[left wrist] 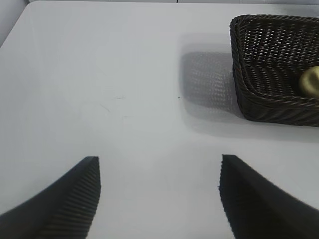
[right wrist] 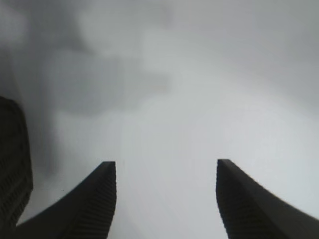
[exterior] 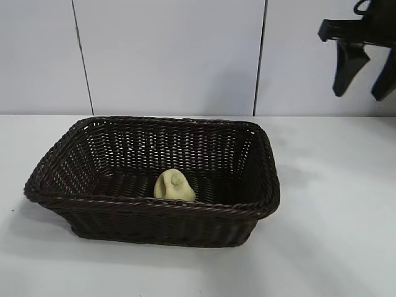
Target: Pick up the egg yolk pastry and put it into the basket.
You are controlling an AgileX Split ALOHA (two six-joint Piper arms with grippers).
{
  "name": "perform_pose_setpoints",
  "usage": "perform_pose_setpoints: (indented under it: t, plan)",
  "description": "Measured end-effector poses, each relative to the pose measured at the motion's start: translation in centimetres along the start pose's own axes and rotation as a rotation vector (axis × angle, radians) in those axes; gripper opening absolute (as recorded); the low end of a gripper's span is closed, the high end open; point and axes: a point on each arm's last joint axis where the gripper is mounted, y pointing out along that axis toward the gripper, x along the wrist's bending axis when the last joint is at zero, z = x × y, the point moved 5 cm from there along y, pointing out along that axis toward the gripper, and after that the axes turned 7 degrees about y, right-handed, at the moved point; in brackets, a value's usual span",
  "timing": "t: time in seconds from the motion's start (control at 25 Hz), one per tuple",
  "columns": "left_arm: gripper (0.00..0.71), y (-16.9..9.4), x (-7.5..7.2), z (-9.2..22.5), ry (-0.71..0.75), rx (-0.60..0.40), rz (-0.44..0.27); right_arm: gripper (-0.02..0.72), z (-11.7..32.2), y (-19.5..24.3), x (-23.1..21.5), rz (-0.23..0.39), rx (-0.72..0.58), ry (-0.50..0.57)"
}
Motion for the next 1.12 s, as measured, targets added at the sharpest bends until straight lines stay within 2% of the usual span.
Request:
perform_pose_setpoints:
  t: [0.2,0.36,0.52,0.72,0.88,1.12]
  plan:
    - [0.497,0.0,0.0,0.0,0.000,0.000,0.000,0.431,1.0,-0.1,-1.5,0.060,0.084,0.015]
    - [0.497,0.0,0.0,0.0,0.000,0.000,0.000,0.431,1.7,-0.3,-1.6,0.069,0.134,0.016]
    - [0.497,0.0,0.0,0.0,0.000,0.000,0.000,0.431,1.7,-0.6,-1.6,0.068,0.126,0.015]
    - [0.497,0.0,0.0,0.0,0.000,0.000,0.000,0.431,2.3,-2.6,-1.1,0.022,0.088,0.008]
    - [0.497,0.0,0.0,0.0,0.000,0.000,0.000,0.431,4.7,-4.3,-1.4,0.010,0.076,-0.010]
    - [0.497,0.0,0.0,0.0,0.000,0.000,0.000,0.431,11.9,-5.2,-2.7,0.018,0.128,-0.026]
